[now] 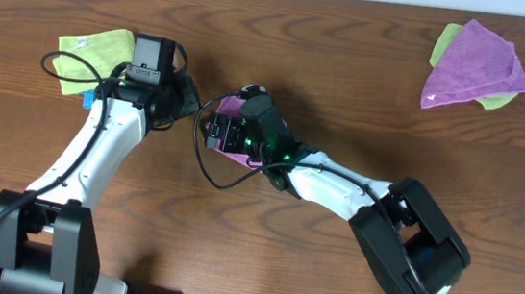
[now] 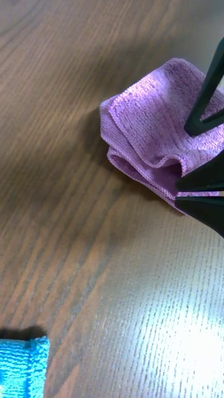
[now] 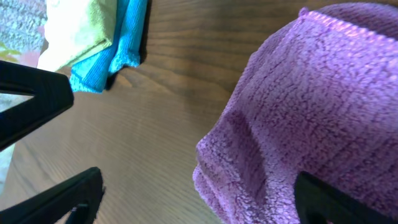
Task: Fold the cloth
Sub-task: 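Release the folded purple cloth and retract the right gripper to rest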
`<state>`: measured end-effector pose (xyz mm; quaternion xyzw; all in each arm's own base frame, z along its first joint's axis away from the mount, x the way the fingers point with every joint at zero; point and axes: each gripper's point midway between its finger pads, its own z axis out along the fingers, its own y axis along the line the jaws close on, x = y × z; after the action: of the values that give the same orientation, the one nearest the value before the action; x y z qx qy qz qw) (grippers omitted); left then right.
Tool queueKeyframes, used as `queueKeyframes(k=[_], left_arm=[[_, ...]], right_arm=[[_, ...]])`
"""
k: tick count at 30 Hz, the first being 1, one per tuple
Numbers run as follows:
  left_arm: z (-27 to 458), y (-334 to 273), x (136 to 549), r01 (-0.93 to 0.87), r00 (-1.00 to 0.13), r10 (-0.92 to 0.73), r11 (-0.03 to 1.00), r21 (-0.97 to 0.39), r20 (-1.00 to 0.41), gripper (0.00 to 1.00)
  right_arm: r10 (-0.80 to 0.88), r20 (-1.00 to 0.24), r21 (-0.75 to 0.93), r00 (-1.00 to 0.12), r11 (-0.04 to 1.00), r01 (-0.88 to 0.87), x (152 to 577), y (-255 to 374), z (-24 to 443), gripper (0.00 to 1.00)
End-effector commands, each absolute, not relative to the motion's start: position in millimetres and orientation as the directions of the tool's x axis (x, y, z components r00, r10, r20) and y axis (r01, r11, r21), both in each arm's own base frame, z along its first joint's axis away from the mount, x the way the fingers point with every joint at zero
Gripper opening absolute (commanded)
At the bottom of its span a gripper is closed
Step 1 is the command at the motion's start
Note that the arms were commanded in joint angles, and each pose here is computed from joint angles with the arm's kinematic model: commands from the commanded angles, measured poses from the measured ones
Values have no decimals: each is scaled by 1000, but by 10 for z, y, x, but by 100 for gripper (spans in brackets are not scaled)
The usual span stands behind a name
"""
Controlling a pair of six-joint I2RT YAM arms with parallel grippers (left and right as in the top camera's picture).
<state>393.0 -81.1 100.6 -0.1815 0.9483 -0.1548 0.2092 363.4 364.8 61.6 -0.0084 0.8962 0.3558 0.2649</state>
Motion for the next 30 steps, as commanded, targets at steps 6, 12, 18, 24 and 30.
queueKeyframes(k=[6, 12, 18, 24, 30], left_arm=[[1336, -723, 3934, -259, -817, -403, 896, -362, -413, 27], [1638, -722, 3909, -230, -783, -408, 891, -391, -470, 50], [1809, -715, 3848, -228, -762, -425, 882, -411, -489, 98], [1755, -741, 3747, -305, -765, -498, 839, -451, -409, 95], [1770, -865, 3710, -304, -780, -518, 804, -512, -351, 95]], right_arm=[[172, -652, 531, -738, 798, -283, 3896, 3089, 1529, 99], [64, -718, 392, -693, 860, -326, 3729, 2453, 2002, 99], [9, -698, 261, -716, 934, -244, 3295, 1798, 2212, 99], [17, -661, 132, -751, 987, -93, 2729, 1154, 2288, 99], [110, -685, 181, -721, 983, -22, 2242, 825, 2160, 99]])
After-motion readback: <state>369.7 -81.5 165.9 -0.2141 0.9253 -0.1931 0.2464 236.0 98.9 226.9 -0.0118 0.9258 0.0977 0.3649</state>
